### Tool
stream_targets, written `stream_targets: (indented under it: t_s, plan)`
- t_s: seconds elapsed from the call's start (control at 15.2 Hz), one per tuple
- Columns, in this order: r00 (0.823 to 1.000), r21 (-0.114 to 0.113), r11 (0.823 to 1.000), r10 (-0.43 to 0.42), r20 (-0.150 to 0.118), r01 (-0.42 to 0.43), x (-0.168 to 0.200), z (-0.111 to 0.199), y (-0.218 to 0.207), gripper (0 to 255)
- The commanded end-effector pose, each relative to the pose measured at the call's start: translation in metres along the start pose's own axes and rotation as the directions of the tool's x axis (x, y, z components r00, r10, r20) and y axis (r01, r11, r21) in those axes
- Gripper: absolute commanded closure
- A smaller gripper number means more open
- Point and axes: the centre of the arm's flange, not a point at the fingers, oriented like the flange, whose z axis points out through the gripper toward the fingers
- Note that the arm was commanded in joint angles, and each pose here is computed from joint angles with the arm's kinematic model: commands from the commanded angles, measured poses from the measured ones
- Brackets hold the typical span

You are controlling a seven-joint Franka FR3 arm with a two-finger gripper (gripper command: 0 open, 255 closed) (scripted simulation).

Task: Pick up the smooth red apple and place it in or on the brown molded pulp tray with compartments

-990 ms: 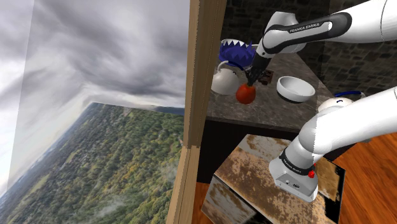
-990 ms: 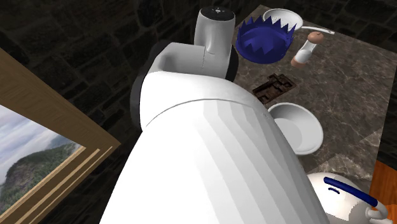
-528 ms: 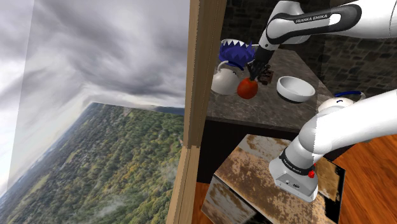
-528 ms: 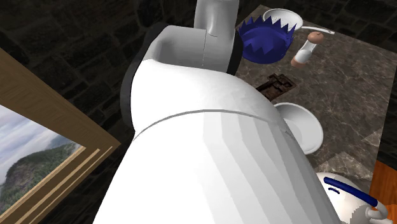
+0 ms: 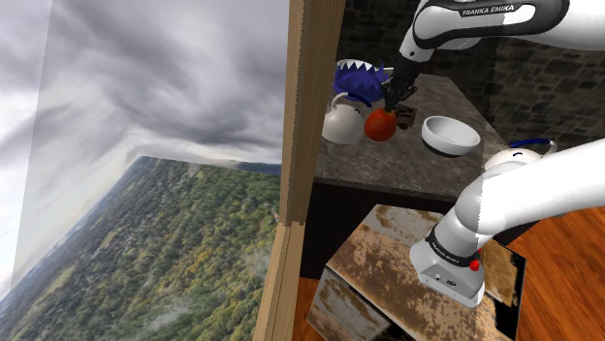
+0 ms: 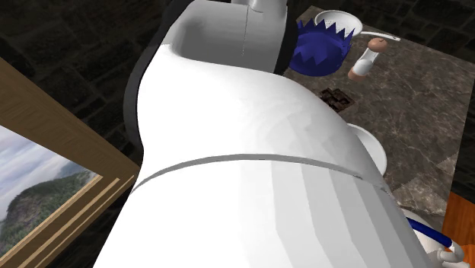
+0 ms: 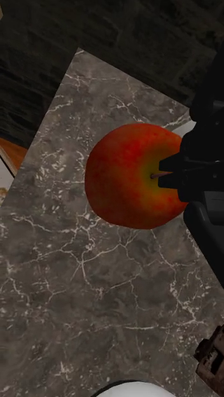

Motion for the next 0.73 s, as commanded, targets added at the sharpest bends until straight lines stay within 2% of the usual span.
stream_targets:
  t_s: [0.0, 0.13, 0.66]
  plan:
    - [1.000, 0.000, 1.000, 0.000, 0.000, 0.000, 0.001, -0.011, 0.000, 255]
    - [1.000, 0.000, 1.000, 0.000, 0.000, 0.000, 0.001, -0.017, -0.001, 255]
    - [1.000, 0.000, 1.000, 0.000, 0.000, 0.000, 0.068, -0.040, 0.077, 255]
